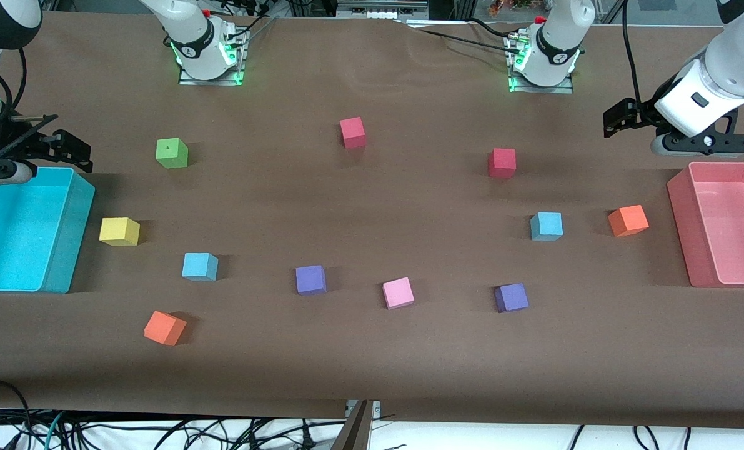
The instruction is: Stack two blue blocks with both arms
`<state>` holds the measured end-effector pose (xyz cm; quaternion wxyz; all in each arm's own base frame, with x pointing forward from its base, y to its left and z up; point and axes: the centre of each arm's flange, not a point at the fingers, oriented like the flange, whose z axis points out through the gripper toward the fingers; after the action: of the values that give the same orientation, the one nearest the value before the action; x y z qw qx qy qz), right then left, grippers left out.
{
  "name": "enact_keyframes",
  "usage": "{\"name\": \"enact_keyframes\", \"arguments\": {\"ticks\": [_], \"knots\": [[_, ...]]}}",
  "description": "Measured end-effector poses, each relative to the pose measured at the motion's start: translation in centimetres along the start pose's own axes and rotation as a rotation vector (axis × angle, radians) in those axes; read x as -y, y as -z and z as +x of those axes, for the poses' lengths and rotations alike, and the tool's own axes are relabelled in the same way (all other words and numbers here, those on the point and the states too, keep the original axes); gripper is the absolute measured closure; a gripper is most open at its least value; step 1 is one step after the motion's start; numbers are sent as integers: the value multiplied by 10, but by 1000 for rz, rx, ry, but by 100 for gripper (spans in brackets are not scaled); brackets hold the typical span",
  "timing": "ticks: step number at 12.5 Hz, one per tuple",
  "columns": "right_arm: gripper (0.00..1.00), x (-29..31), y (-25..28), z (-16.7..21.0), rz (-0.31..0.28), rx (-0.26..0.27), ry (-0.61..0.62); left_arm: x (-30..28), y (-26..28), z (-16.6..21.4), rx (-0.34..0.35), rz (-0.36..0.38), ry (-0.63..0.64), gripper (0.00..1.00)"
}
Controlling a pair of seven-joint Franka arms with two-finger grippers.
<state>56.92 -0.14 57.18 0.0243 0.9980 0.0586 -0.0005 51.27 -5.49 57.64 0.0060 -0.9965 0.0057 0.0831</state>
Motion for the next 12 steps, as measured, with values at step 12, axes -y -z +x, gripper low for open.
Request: {"name": "enact_keyframes", "arguments": {"ticks": [12], "knots": [[0,2,-3,3,8,-6,-6,0,-3,1,6,0,1,0]]}}
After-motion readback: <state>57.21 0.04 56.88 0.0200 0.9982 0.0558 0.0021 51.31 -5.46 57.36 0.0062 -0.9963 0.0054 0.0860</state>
